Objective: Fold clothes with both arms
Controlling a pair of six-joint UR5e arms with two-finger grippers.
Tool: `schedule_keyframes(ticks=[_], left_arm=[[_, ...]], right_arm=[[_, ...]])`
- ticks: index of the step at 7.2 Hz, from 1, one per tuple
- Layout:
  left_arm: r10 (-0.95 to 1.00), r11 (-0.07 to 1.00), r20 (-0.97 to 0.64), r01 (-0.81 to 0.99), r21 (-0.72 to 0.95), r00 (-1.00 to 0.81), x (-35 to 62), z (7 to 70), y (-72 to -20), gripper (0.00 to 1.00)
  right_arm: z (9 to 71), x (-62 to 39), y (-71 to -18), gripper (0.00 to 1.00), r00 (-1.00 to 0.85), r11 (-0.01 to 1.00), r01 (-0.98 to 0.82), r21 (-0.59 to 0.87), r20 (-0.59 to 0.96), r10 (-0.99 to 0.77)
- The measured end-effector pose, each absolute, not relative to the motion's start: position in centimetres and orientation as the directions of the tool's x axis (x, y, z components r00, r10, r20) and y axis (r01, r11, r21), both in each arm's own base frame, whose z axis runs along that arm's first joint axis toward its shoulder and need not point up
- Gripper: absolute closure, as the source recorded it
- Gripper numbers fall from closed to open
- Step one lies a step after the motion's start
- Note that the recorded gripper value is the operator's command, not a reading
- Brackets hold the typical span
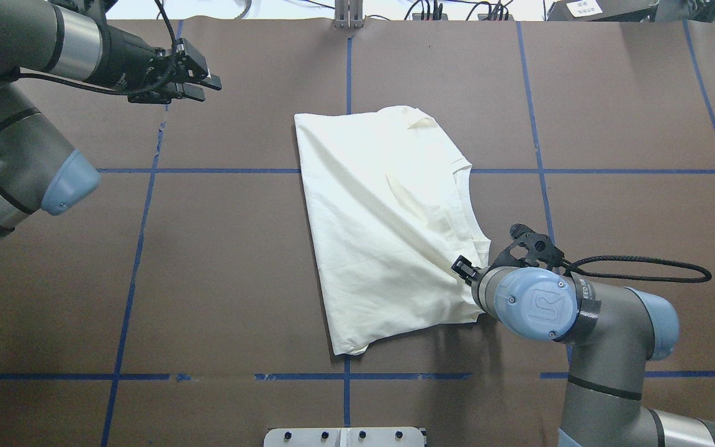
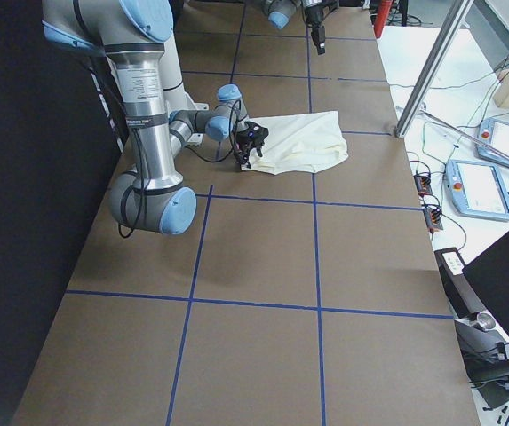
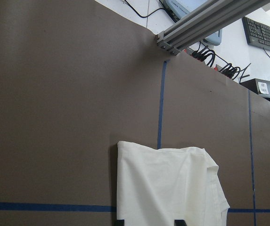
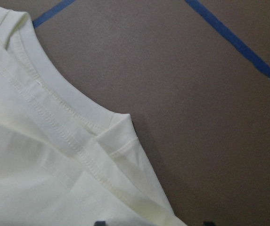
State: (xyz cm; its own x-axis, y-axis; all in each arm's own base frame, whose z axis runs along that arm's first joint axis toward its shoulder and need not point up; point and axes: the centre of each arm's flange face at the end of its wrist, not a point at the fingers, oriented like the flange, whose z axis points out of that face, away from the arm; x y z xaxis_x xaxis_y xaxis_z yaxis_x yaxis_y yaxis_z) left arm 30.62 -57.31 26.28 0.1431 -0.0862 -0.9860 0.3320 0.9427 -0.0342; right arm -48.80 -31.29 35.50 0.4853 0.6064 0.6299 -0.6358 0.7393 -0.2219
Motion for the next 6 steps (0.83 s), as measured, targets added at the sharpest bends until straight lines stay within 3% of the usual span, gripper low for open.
schedule_keyframes(ticks=[2, 3, 4, 5, 6], left_arm=[[-0.088, 0.943, -0.986, 0.332, -0.036, 0.143, 30.65, 26.32, -57.33, 0.55], [-0.089, 0.943, -0.986, 0.332, -0.036, 0.143, 30.65, 26.33, -57.33, 0.55], [-0.089, 0.943, -0.986, 0.332, -0.037, 0.143, 30.66, 26.33, -57.33, 0.55], [-0.091, 0.942, -0.985, 0.332, -0.039, 0.143, 30.67, 26.38, -57.36, 0.55], [-0.092, 0.942, -0.985, 0.332, -0.04, 0.144, 30.69, 26.42, -57.38, 0.55]], right_arm=[[35.64, -49.3, -30.63, 0.27, 0.489, 0.742, -0.631, -0.227, 0.626, 0.608], [35.75, -49.53, -30.34, 0.34, 0.493, 0.744, -0.628, -0.227, 0.624, 0.606], [35.75, -49.7, -30.2, 0.89, 0.494, 0.746, -0.627, -0.227, 0.624, 0.605], [35.65, -49.83, -30.17, 1.0, 0.493, 0.745, -0.626, -0.229, 0.624, 0.606], [35.6, -49.95, -30.12, 1.0, 0.493, 0.746, -0.625, -0.232, 0.623, 0.607]])
